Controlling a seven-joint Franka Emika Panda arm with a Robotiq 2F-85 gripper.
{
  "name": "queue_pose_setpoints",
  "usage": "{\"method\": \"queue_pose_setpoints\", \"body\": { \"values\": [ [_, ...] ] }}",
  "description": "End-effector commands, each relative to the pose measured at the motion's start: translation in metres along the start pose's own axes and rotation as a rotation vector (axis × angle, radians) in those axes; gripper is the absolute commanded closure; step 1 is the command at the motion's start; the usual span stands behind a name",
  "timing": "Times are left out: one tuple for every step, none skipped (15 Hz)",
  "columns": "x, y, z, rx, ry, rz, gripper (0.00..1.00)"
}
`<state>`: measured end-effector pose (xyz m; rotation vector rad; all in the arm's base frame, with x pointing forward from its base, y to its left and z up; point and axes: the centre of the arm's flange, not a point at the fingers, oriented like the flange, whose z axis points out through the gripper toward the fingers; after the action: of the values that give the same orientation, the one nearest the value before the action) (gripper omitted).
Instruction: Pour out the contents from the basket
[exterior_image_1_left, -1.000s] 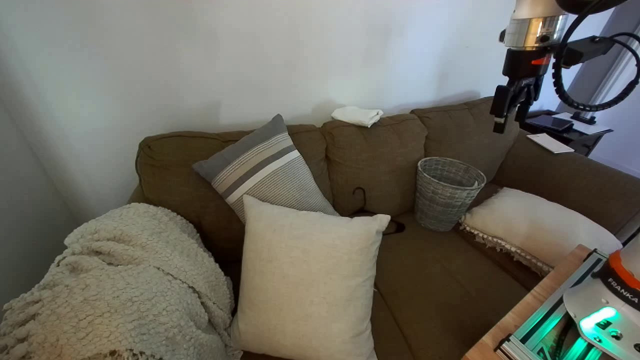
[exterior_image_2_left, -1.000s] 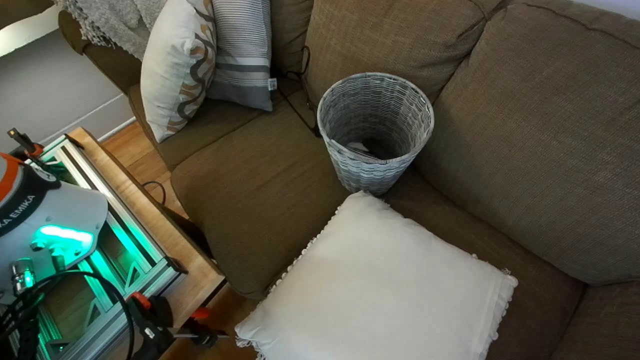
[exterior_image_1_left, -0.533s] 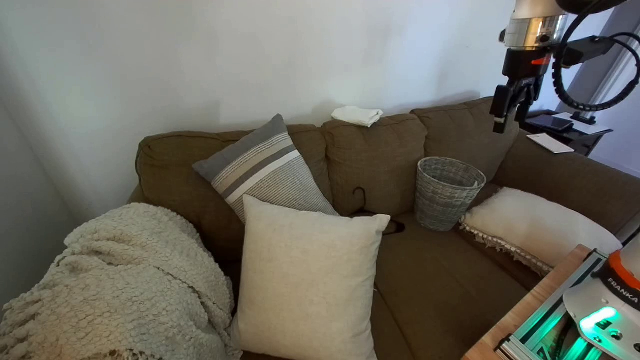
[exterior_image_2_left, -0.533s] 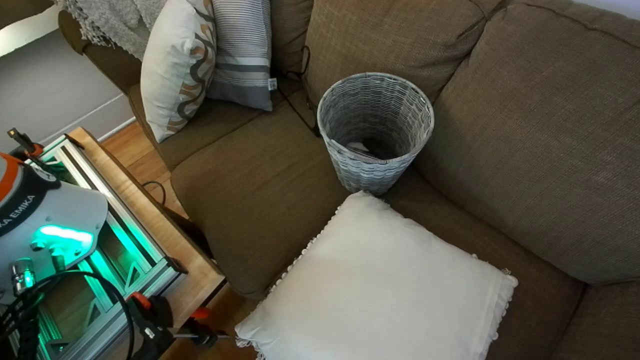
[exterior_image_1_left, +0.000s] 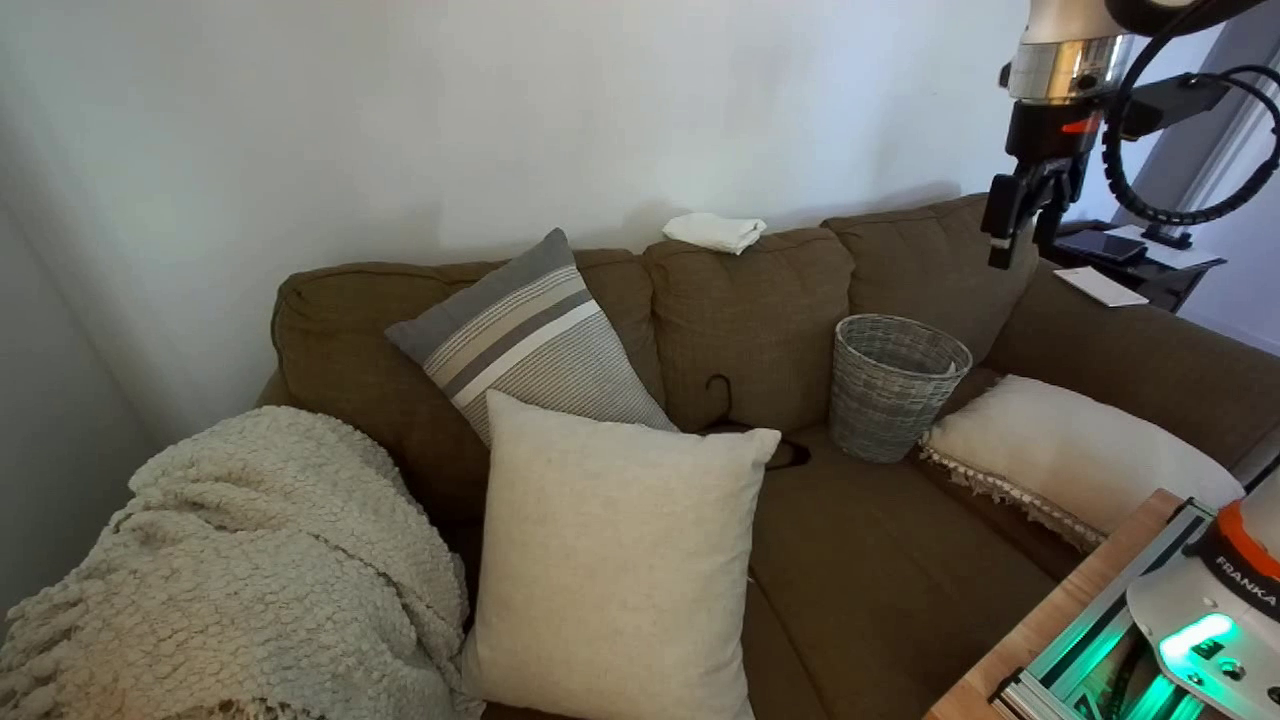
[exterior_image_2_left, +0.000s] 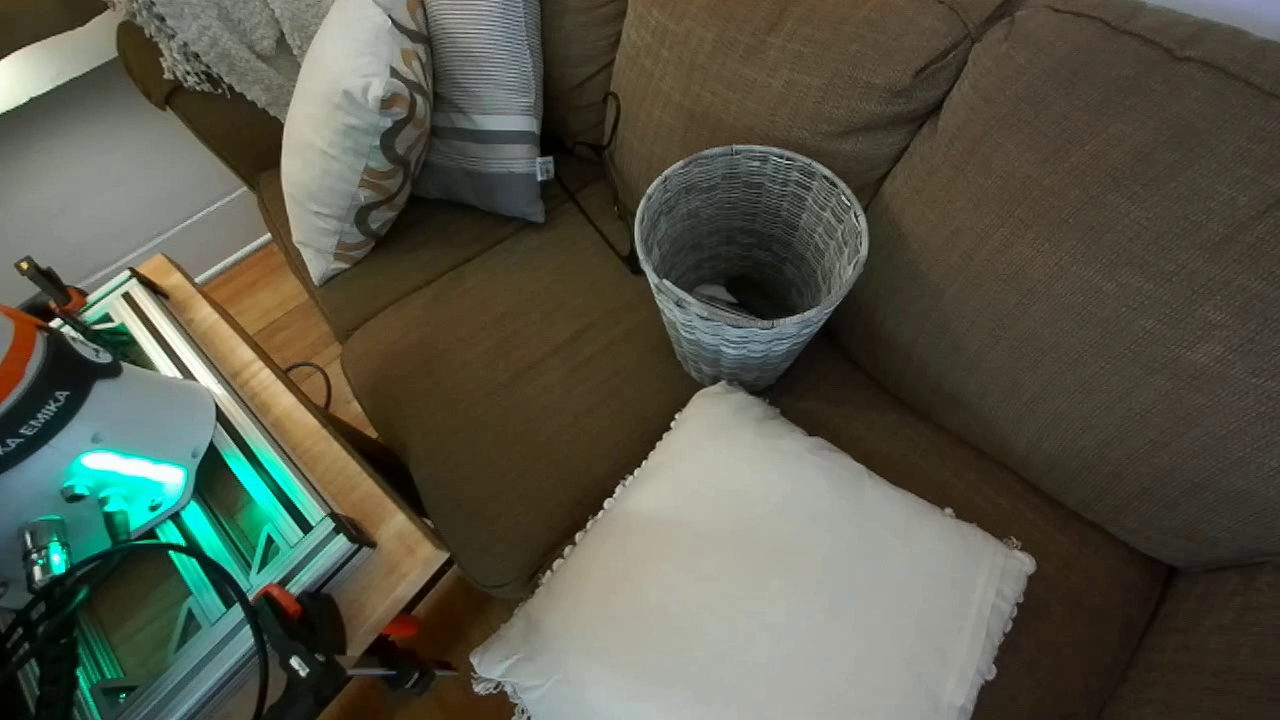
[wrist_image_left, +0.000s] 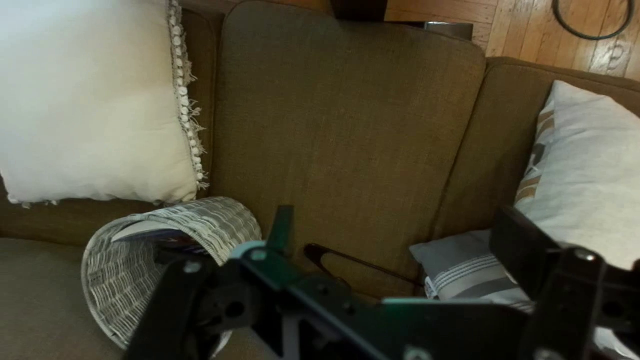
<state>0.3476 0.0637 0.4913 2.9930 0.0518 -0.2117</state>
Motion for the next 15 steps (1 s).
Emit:
{"method": "queue_pose_setpoints", "body": {
  "values": [
    [0.011,0.038,0.052,-0.035,-0.11,0.082,0.0],
    [0.013,0.054,0.068,-0.024,-0.138,0.104,0.0],
    [0.014,0.067,0.081,-0.008,-0.162,0.11,0.0],
    [0.016,0.083,0.092,0.001,-0.175,0.121,0.0],
    [0.021,0.097,0.104,0.007,-0.18,0.134,0.0],
    [0.027,0.118,0.115,0.015,-0.17,0.144,0.0],
    [0.035,0.135,0.126,0.01,-0.154,0.155,0.0],
    [0.045,0.162,0.135,0.004,-0.135,0.173,0.0],
    [0.057,0.184,0.143,0.003,-0.125,0.19,0.0],
    [0.063,0.207,0.152,0.023,-0.13,0.223,0.0],
    [0.065,0.224,0.157,0.06,-0.145,0.246,0.0],
    [0.04,0.19,0.145,0.026,-0.116,0.227,0.0],
    [0.043,0.208,0.153,0.039,-0.129,0.244,0.0],
    [0.046,0.219,0.158,0.046,-0.14,0.252,0.0],
    [0.05,0.223,0.161,0.046,-0.147,0.257,0.0]
  ]
}}
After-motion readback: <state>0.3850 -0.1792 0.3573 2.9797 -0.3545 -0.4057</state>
